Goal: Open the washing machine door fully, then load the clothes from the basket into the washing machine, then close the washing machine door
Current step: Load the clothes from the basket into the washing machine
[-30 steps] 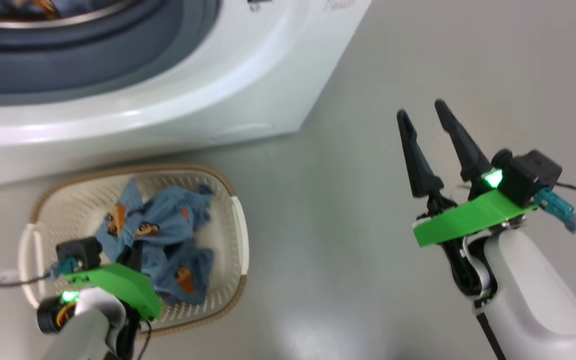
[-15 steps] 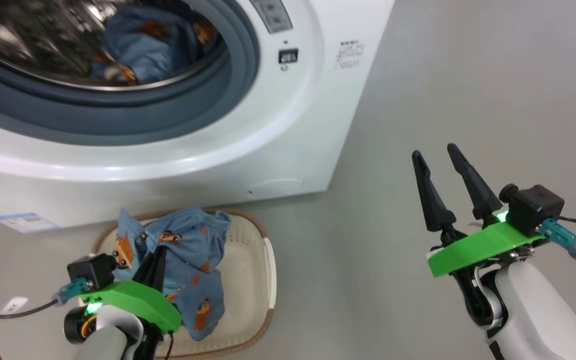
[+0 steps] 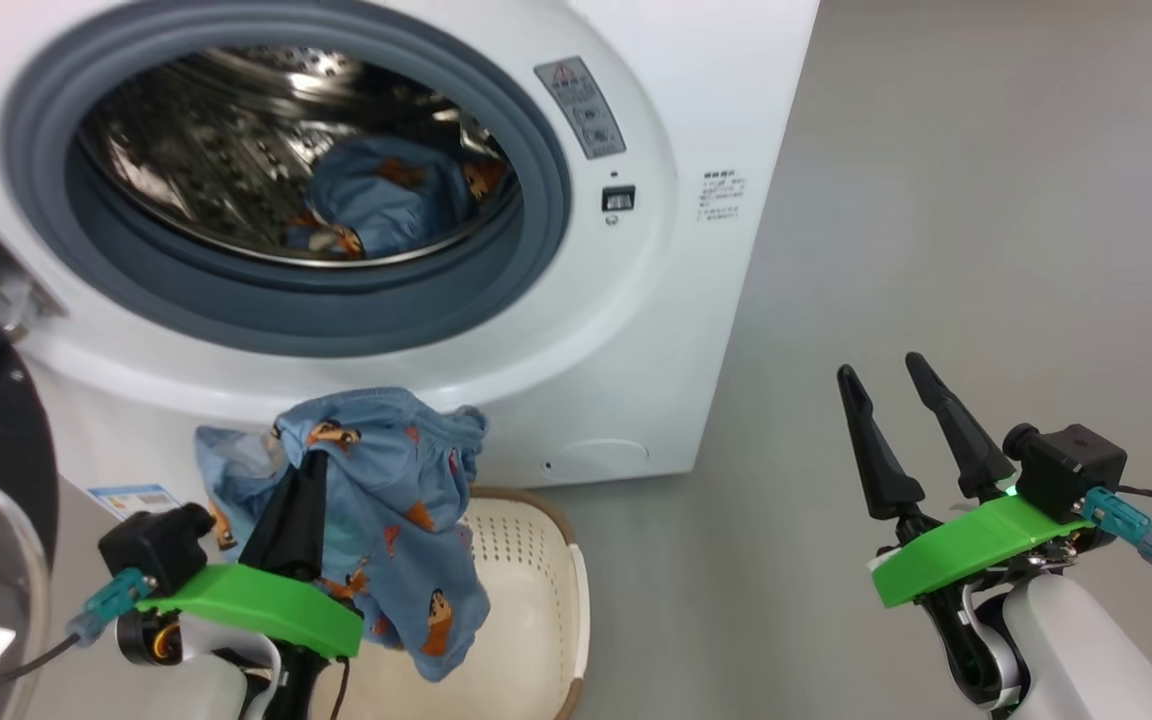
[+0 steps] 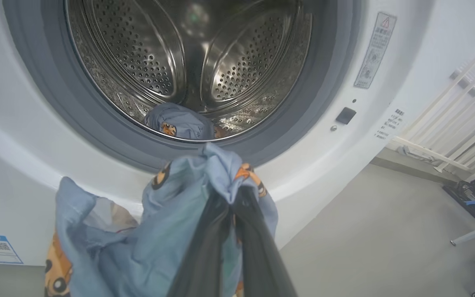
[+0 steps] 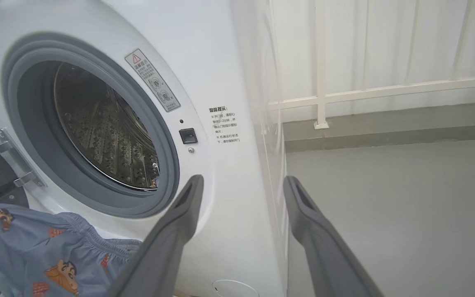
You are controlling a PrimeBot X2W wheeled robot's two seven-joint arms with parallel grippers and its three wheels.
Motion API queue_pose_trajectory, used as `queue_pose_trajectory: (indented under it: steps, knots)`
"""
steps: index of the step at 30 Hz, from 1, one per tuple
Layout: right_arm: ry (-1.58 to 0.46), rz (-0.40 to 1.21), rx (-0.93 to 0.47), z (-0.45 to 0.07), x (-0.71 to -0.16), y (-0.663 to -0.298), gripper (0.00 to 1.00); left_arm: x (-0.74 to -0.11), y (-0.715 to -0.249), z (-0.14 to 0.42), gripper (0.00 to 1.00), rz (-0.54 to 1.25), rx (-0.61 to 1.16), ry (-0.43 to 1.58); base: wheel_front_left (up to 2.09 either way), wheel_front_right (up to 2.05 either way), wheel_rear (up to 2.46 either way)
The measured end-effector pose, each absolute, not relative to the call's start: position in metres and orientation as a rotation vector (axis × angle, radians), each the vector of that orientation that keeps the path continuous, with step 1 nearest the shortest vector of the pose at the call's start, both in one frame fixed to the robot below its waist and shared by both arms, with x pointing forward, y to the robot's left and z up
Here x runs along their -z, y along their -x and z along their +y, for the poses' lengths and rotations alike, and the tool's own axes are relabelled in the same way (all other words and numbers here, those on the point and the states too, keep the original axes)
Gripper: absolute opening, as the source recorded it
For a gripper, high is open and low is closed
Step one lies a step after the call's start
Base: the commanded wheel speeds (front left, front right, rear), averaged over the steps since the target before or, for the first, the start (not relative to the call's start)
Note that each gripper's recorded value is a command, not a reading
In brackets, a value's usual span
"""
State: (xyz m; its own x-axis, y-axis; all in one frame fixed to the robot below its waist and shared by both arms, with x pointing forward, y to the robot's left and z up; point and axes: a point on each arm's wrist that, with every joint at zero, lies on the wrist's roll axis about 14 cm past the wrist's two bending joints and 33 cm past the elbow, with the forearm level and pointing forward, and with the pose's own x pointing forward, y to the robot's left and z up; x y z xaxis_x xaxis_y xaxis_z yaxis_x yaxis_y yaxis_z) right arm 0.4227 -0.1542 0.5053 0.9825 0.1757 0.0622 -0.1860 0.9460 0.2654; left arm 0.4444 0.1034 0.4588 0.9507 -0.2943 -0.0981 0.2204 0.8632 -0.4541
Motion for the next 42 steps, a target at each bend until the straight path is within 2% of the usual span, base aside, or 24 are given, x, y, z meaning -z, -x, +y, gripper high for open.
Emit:
queue_pose_trajectory:
  steps: [11,32,42]
  knots:
    - [-0.279,-0.071,-0.188,-0.156,-0.519,-0.408,1.0,-0.542,-0.429,0.107,0.0,-0.085,0.284,0.439,0.0,0.0,0.0]
    - [-0.273,-0.073,-0.198,-0.155,-0.52,-0.405,1.0,-0.545,-0.416,0.107,0.0,-0.063,0.266,0.432,0.0,0.0,0.0]
    - [-0.273,-0.037,-0.18,-0.161,-0.506,-0.409,1.0,-0.572,-0.456,0.104,0.0,-0.135,0.281,0.412,0.0,0.0,0.0]
